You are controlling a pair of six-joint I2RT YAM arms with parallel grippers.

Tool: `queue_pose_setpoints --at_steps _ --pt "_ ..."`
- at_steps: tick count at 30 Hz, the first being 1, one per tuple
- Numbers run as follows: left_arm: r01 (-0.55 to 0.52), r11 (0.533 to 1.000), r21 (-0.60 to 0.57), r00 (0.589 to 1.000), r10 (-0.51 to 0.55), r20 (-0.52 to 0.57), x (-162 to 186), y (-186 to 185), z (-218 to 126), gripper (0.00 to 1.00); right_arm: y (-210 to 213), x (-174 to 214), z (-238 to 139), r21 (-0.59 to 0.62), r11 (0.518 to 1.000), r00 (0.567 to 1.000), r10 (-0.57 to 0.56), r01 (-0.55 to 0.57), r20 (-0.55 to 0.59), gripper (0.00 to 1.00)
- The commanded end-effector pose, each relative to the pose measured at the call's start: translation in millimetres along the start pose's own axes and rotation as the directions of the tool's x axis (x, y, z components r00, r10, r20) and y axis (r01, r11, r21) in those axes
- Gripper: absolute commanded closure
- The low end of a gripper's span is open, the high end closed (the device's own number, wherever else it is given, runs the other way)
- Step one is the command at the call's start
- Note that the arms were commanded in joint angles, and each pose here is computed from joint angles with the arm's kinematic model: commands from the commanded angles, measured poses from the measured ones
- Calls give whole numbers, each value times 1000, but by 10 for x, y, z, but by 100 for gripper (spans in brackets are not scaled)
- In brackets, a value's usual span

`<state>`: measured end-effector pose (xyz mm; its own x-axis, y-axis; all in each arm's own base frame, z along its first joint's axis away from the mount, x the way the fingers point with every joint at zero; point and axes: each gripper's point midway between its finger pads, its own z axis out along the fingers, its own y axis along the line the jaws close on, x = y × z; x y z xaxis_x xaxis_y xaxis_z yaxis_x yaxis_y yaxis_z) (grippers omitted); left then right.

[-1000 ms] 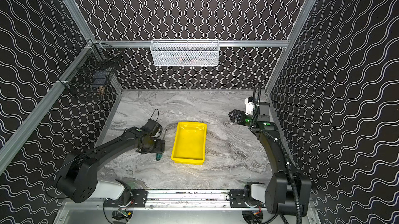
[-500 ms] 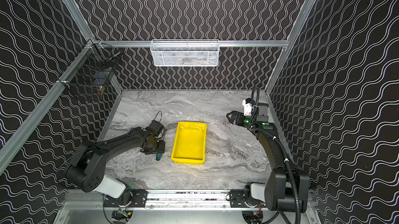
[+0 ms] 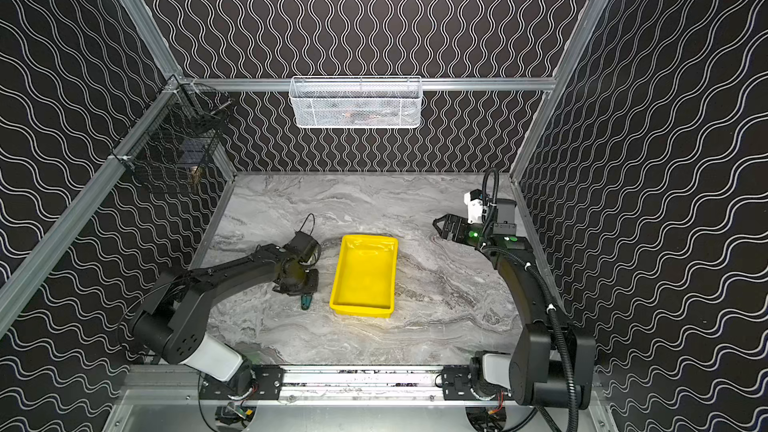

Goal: Put the screwdriver in the bin
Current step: 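Close the left gripper on the screwdriver handle and lift it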

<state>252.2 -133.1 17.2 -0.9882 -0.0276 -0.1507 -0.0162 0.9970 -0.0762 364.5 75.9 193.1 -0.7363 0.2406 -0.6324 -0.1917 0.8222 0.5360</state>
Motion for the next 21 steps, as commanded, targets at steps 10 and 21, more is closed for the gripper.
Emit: queue_pose_setpoints --at_steps 10,21 --pt "-12 1000 19 999 12 38 -90 -92 -123 98 64 51 -20 -33 999 1000 -14 13 -10 1" --pt "-37 999 19 995 35 93 -164 -167 -475 100 95 34 -49 -38 999 1000 -16 15 -10 1"
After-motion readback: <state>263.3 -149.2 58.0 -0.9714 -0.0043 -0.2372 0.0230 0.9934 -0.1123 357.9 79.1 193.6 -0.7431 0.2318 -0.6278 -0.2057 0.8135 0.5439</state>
